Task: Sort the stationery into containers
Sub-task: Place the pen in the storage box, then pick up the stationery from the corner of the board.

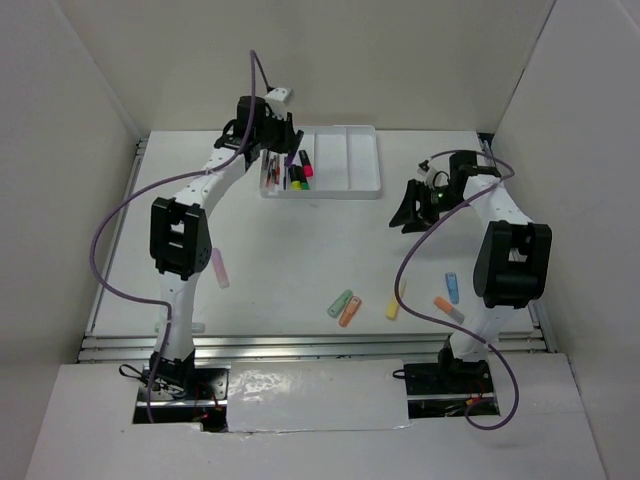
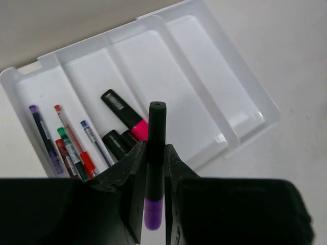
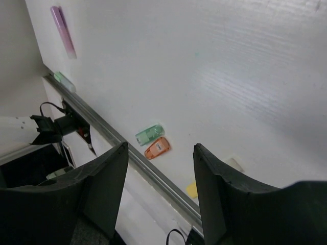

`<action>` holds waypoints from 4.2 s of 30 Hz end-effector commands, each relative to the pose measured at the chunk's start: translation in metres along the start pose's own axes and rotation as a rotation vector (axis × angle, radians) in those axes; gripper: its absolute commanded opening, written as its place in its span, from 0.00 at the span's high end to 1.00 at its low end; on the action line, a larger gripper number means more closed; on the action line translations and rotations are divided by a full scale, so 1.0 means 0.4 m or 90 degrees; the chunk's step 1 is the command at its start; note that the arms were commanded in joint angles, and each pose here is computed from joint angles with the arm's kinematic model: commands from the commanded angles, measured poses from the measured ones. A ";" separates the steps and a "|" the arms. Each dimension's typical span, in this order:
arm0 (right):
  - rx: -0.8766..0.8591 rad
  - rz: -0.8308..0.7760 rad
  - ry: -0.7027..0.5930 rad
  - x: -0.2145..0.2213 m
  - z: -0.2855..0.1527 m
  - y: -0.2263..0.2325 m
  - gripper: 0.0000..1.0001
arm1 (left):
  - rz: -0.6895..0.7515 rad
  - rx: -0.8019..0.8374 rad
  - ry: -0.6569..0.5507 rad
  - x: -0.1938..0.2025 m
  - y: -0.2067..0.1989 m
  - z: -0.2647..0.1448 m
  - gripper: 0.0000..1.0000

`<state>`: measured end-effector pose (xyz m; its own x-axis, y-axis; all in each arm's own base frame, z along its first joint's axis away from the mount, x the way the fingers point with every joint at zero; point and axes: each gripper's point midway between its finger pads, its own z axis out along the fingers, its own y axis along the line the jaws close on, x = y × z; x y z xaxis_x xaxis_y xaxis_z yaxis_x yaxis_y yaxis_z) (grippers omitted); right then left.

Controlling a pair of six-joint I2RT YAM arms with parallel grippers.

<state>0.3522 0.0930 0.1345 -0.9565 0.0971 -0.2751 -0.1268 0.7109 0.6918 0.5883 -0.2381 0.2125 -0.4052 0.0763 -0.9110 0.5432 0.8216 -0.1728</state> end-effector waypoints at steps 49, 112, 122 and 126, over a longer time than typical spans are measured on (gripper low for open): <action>0.308 -0.210 0.049 0.300 -0.234 -0.164 0.39 | 0.090 -0.063 -0.051 -0.035 -0.097 -0.352 0.19; 0.336 -0.286 0.120 0.307 -0.107 -0.152 0.40 | 0.444 0.189 0.533 0.947 0.069 -0.927 0.41; 0.339 -0.287 0.115 0.304 -0.111 -0.154 0.40 | 0.346 0.221 0.413 0.756 0.018 -0.807 0.75; 0.337 -0.282 0.113 0.304 -0.108 -0.158 0.40 | 0.353 0.245 0.350 0.627 -0.073 -0.736 0.87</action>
<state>0.2145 0.0309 0.0781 -0.8924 -0.3743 -0.2523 -0.4153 0.8998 0.1340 0.2439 -0.0271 0.0628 -0.2738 0.8352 -0.4768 0.9350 0.3474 0.0716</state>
